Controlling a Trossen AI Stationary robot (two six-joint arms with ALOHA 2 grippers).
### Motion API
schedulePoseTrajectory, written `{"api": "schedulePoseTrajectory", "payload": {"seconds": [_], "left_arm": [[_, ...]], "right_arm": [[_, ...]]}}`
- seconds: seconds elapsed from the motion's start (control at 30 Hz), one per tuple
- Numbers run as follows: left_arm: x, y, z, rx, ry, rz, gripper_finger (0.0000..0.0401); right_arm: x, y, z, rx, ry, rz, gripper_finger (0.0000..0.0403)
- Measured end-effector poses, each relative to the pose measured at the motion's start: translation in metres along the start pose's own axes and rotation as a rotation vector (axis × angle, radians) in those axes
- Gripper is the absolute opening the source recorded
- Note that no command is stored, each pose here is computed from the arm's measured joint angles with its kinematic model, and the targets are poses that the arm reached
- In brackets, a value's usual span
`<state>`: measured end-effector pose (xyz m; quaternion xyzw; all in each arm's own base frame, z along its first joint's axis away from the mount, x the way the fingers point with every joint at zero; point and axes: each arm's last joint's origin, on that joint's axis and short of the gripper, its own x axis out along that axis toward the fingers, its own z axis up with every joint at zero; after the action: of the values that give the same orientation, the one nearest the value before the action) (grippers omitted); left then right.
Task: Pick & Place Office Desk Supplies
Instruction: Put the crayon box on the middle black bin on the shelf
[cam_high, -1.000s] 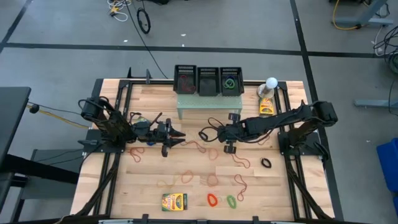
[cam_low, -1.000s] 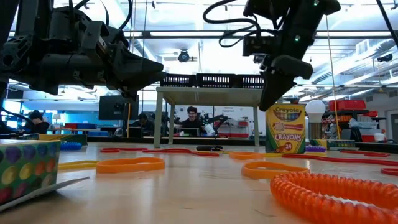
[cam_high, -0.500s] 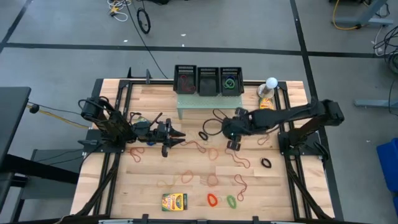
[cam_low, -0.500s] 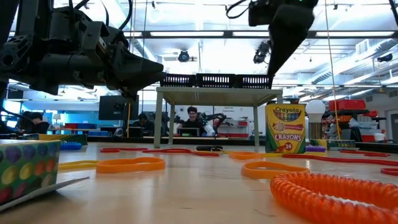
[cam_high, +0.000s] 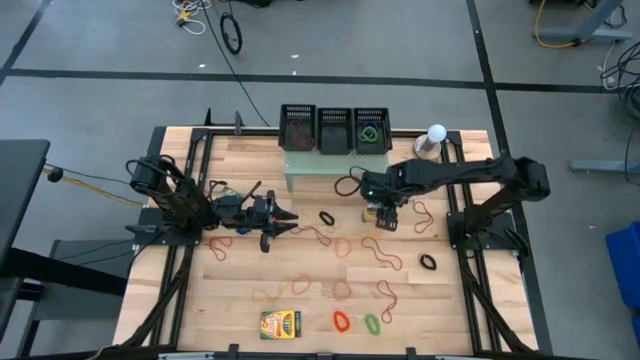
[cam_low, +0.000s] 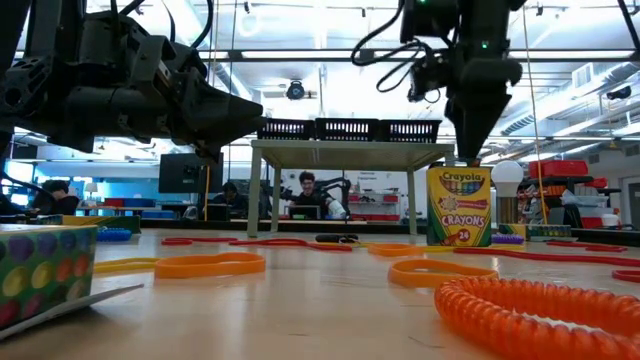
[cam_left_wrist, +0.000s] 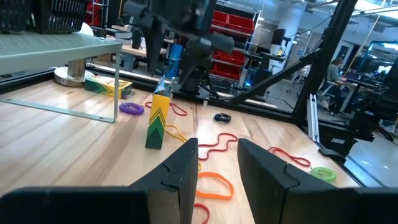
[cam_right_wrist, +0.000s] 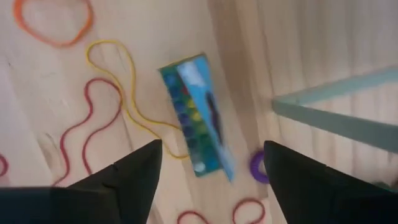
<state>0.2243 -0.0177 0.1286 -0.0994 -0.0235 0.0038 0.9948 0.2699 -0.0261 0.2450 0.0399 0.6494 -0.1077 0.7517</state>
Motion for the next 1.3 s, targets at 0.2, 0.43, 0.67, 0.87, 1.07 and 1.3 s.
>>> {"api": "schedulePoseTrajectory", "payload": {"seconds": [0.2,0.43,0.67,0.87,1.07,1.3], "left_arm": [[0.0,0.0,0.0,0.005,0.0,0.0,0.0119],[0.001,0.0,0.0,0.006,0.0,0.0,0.0119],[0.001,0.0,0.0,0.012,0.006,0.001,0.0119],[0.001,0.0,0.0,0.014,0.007,0.001,0.0119],[0.001,0.0,0.0,0.028,0.004,0.001,0.0119],[0.005,-0.001,0.002,0.055,-0.008,-0.001,0.0119]], "right_arm": [[0.023,0.0,0.007,-0.044,0.006,0.007,0.0285],[0.045,0.006,0.012,-0.085,0.087,0.025,0.0222],[0.018,0.009,0.02,-0.095,0.123,0.085,0.01],[-0.06,0.003,0.041,-0.09,0.037,0.098,0.0085],[-0.131,-0.014,0.062,-0.071,-0.202,0.048,0.0117],[-0.172,-0.056,0.092,-0.102,-0.449,-0.161,0.0104]]}}
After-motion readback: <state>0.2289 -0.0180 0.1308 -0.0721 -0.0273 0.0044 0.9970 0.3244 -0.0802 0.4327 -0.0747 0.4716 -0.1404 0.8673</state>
